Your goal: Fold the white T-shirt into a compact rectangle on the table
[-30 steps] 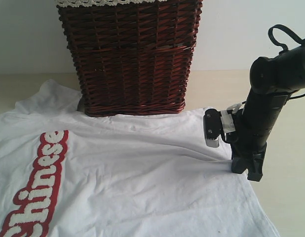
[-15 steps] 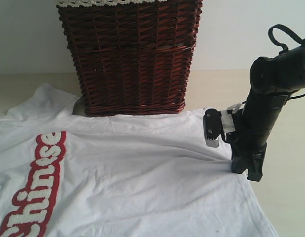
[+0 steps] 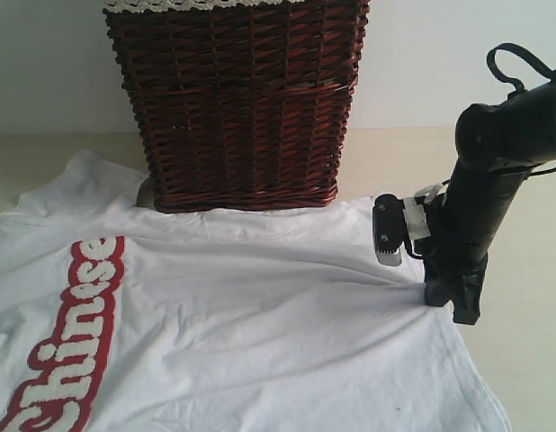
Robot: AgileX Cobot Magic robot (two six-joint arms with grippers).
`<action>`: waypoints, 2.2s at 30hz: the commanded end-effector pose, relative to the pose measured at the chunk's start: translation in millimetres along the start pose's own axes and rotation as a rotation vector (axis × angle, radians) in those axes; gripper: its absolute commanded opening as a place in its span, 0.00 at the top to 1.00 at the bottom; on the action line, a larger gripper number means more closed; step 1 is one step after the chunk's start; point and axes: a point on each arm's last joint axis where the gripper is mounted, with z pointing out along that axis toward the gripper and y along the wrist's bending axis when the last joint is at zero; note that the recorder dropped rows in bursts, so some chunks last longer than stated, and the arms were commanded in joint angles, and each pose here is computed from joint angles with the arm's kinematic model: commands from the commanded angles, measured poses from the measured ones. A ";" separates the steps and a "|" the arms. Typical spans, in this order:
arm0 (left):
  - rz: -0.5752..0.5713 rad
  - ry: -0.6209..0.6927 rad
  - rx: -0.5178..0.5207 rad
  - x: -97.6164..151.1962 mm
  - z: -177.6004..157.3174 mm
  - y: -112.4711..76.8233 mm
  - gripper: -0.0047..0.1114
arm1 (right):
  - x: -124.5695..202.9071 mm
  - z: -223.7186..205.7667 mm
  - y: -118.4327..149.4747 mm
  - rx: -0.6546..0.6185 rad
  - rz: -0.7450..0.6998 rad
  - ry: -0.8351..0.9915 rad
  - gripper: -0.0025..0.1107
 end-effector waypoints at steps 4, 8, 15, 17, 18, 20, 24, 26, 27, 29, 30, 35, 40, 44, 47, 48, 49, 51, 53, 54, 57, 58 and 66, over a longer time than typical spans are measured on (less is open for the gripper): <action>-0.155 -0.020 -0.232 -17.0 -69.3 21.3 0.96 | 5.1 -50.2 -4.0 0.191 0.079 -0.029 0.98; -0.279 -0.050 -0.479 -10.6 -147.4 17.1 0.96 | 10.6 -97.4 7.3 0.281 0.183 -0.066 0.98; -0.610 -0.179 -0.831 4.2 -246.6 -27.3 0.96 | 28.9 -183.4 52.8 0.402 0.349 -0.167 0.98; -0.684 -0.264 -0.911 2.7 -271.6 -50.9 0.96 | 37.0 -211.2 75.4 0.436 0.425 -0.229 0.98; -0.700 -0.300 -0.933 1.2 -279.7 -60.1 0.96 | 40.7 -220.2 84.0 0.449 0.442 -0.244 0.98; -0.721 -0.368 -0.998 -1.5 -300.0 -87.5 0.96 | 51.7 -243.0 109.6 0.484 0.473 -0.280 0.98; -0.733 -0.452 -1.086 -5.5 -322.3 -126.6 0.96 | 68.4 -271.8 148.0 0.556 0.500 -0.351 0.98; -0.732 -0.494 -1.147 -7.4 -332.7 -147.0 0.96 | 75.9 -283.2 165.3 0.597 0.520 -0.396 0.98; -0.732 -0.522 -1.173 -8.7 -337.2 -156.4 0.96 | 80.3 -288.9 174.3 0.624 0.529 -0.419 0.98; -0.735 -0.582 -1.210 -11.8 -343.7 -171.4 0.96 | 87.5 -297.7 190.3 0.665 0.543 -0.463 0.98; -0.738 -0.622 -1.217 -14.1 -346.3 -178.6 0.96 | 91.3 -301.8 198.9 0.687 0.541 -0.482 0.98; -0.757 -0.870 -1.183 -28.1 -355.2 -198.7 0.96 | 106.6 -315.0 229.8 0.787 0.533 -0.548 0.98; -0.755 -1.030 -1.190 -34.7 -368.6 -212.7 0.96 | 115.1 -323.4 242.0 0.883 0.537 -0.593 0.98; -0.734 -1.061 -1.264 -33.5 -382.7 -223.5 0.96 | 116.3 -331.5 249.5 0.949 0.521 -0.678 0.98; -0.699 -1.049 -1.306 -33.1 -389.5 -228.6 0.96 | 117.9 -333.5 255.5 0.962 0.514 -0.705 0.98; -0.693 -1.054 -1.319 -32.9 -392.9 -231.5 0.96 | 118.5 -333.9 257.6 0.964 0.513 -0.713 0.98; -0.690 -1.056 -1.326 -32.9 -394.5 -233.1 0.96 | 119.6 -334.2 260.4 0.968 0.512 -0.720 0.98; -0.685 -1.060 -1.337 -33.0 -396.1 -236.3 0.96 | 122.0 -335.1 266.0 0.979 0.511 -0.732 0.98; -0.680 -1.064 -1.349 -33.3 -396.7 -241.0 0.96 | 125.3 -336.4 273.1 0.997 0.508 -0.749 0.98; -0.678 -1.063 -1.354 -33.3 -396.8 -242.2 0.96 | 126.9 -336.9 276.7 1.006 0.507 -0.757 0.98; -0.670 -1.072 -1.380 -33.5 -398.1 -249.5 0.96 | 131.4 -338.1 286.3 1.031 0.501 -0.779 0.98; -0.668 -1.077 -1.397 -33.3 -399.1 -252.4 0.96 | 132.9 -338.5 289.6 1.040 0.500 -0.786 0.98; -0.682 -0.945 -1.297 -33.1 -374.5 -242.7 0.96 | 127.7 -323.7 288.2 0.945 0.507 -0.790 0.98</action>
